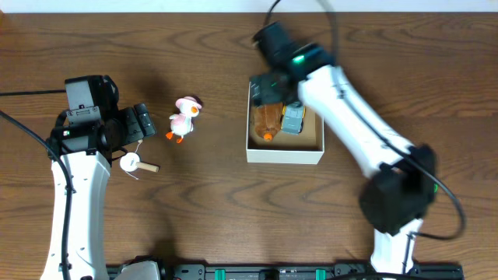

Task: Pack container
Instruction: 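Carry the brown plush with the right gripper into the box beside truck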

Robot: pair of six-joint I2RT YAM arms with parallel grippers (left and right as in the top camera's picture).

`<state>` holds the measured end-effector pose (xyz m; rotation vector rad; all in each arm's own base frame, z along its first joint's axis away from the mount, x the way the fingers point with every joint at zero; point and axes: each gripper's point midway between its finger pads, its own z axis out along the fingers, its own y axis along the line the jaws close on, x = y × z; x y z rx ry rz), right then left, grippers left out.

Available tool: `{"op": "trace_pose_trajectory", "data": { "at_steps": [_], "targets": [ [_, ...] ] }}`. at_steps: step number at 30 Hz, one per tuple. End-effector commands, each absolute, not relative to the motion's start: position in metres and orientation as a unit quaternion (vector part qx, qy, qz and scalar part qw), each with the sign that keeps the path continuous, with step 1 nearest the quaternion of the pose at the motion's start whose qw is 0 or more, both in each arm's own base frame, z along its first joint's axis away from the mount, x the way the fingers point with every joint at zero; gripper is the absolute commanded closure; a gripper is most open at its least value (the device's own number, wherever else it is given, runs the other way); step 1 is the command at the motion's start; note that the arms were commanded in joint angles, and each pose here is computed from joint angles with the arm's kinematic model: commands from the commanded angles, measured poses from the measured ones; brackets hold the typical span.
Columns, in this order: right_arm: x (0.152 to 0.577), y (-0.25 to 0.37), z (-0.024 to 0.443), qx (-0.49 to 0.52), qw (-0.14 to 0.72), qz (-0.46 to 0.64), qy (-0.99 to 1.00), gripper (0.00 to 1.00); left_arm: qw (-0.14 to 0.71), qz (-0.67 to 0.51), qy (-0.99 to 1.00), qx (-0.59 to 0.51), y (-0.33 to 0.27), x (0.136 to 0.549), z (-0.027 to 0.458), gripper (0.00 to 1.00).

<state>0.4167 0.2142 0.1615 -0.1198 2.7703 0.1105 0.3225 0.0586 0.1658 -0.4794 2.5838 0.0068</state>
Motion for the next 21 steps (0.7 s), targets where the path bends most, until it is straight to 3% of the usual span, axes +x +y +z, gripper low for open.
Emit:
{"op": "trace_pose_trajectory", "data": {
  "at_steps": [1, 8, 15, 21],
  "targets": [
    [0.427, 0.137, 0.237, 0.029, 0.252, 0.023, 0.967, 0.01, 0.265, 0.007, 0.949, -0.173, 0.062, 0.328, 0.174, 0.02],
    [0.39, 0.037, 0.234, 0.205, 0.169, -0.01, 0.964, 0.01, 0.263, -0.011, 0.953, -0.15, 0.054, 0.337, 0.176, 0.02],
    [0.381, 0.009, 0.221, 0.232, 0.134, -0.02, 0.963, 0.01, 0.209, -0.003, 0.975, -0.076, 0.046, 0.38, 0.198, 0.02],
    [0.379, -0.005, 0.219, 0.248, 0.129, -0.026, 0.96, 0.01, 0.173, -0.003, 0.984, -0.035, 0.035, 0.413, 0.178, 0.02]
  ]
}}
